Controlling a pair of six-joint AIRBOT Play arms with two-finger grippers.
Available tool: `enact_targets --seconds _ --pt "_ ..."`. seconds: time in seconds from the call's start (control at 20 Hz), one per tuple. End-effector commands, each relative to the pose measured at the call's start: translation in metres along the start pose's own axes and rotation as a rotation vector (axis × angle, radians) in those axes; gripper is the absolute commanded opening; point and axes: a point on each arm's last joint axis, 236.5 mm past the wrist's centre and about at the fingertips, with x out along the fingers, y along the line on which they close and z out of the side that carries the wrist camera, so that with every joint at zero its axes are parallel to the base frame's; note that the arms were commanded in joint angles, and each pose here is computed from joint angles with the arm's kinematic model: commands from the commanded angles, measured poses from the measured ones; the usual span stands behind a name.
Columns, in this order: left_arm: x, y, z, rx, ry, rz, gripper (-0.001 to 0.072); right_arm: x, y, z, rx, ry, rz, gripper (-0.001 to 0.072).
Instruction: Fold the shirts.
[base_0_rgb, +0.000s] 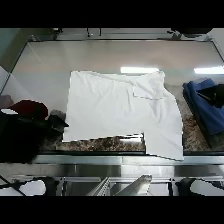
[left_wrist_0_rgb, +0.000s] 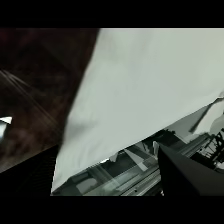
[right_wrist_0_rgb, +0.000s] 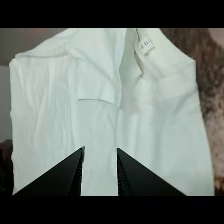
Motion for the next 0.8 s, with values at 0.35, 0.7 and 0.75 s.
enact_targets --seconds 0.35,0.7,0.75 --pt "0.037 -0.012 -0.021 0.093 0.079 0.047 0.0017 0.014 -0.05 -0.054 0.099 0.206 -0.042 0.0395" --pt "0.025 -0.026 0.001 0.144 0.031 0.058 0.0017 0.033 -0.109 -0.1 0.112 0.395 -0.23 0.0394" --pt "0.023 -0.028 0.004 0.151 0.025 0.059 0.0017 0.037 -0.11 -0.101 0.112 0.397 -0.234 0.0386"
